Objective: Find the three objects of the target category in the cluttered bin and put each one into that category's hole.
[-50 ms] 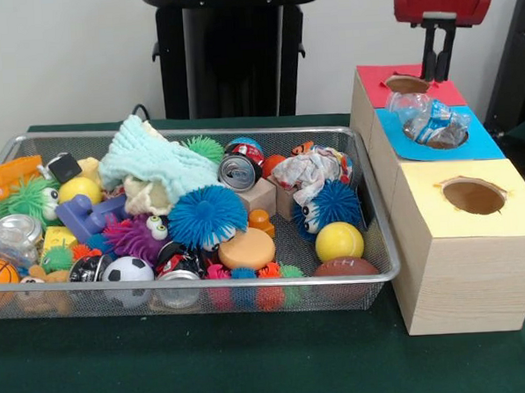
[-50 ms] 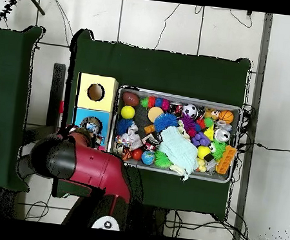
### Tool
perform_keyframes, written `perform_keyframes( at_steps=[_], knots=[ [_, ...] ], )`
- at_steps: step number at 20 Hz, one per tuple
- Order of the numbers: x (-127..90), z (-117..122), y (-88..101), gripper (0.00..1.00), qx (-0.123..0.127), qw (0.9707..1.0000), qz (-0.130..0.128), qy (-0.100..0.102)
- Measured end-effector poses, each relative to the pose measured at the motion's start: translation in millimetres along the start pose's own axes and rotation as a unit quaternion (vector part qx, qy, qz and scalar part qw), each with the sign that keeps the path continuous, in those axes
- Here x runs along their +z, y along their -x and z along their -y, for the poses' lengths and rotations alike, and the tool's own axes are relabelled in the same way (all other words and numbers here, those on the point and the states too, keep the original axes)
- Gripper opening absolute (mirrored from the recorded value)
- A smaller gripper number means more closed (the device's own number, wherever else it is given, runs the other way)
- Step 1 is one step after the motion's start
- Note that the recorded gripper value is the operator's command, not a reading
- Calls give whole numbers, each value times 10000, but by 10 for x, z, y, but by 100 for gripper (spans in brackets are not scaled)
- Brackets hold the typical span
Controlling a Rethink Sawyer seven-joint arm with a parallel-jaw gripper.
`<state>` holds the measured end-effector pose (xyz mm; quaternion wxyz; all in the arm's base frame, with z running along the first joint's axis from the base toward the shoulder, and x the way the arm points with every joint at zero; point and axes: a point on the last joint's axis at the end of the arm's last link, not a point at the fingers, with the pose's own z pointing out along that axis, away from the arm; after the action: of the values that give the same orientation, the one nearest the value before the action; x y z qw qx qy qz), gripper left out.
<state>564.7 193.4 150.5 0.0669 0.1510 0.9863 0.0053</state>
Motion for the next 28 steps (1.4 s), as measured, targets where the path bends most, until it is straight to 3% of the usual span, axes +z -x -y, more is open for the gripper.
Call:
perform_keyframes(
  at_steps=[9, 15, 28],
  knots=[
    [146, 173, 141, 0, 160, 9998, -54, -73],
    [197, 154, 182, 0, 144, 9999, -47, -82],
    [221, -118, 129, 0, -27, 10000, -6, -18]
  ],
)
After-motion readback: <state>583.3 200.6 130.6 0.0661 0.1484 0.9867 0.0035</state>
